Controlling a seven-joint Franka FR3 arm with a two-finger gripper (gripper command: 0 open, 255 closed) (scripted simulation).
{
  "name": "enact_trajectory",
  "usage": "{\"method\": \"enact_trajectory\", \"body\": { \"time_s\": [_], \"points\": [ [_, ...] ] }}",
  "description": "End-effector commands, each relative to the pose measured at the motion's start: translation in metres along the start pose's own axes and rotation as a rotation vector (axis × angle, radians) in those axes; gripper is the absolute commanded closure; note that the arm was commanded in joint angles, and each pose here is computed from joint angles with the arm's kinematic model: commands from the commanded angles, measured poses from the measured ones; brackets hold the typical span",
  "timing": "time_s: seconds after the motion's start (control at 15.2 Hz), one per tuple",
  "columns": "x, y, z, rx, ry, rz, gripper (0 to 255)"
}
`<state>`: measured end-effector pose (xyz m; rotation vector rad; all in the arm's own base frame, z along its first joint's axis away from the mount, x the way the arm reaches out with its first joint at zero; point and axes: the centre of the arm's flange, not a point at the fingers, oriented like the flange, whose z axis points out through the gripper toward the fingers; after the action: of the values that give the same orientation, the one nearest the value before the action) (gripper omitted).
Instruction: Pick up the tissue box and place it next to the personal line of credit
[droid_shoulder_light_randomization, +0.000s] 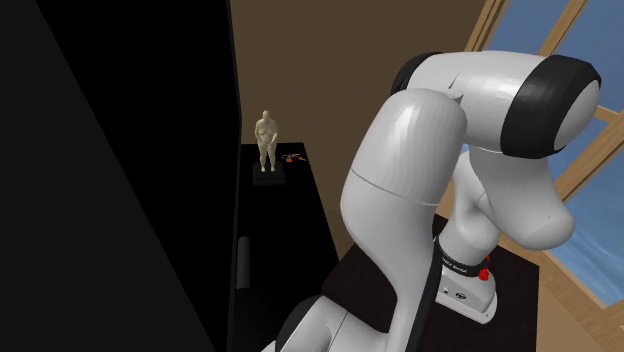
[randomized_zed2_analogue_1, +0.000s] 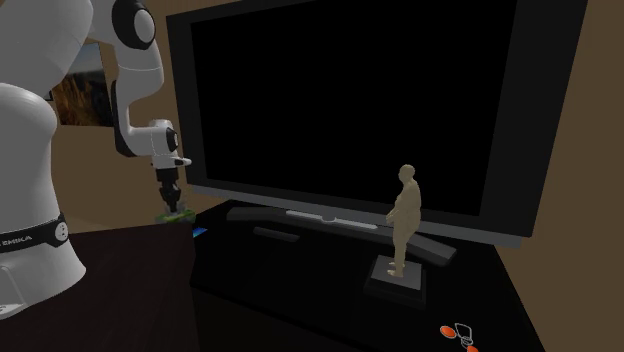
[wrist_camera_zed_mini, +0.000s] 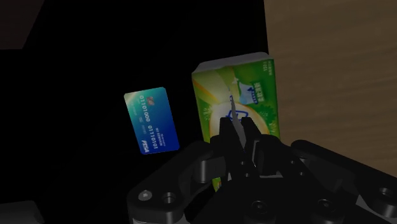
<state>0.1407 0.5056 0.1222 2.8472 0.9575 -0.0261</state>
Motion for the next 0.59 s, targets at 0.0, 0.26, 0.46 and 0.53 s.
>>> {"method": "enact_trajectory", "body": {
  "time_s": [0.0,0.26,0.46,0.53],
  "points": [
    [0.0002,0.0000,0.0000,0.000,0.001,0.000,255],
    [0.0002,0.0000,0.0000,0.000,0.001,0.000,0],
    [0.0002,0.0000,0.0000,0.000,0.001,0.000,0],
    [0.0002,0.0000,0.0000,0.000,0.001,0.000,0]
  ]
}}
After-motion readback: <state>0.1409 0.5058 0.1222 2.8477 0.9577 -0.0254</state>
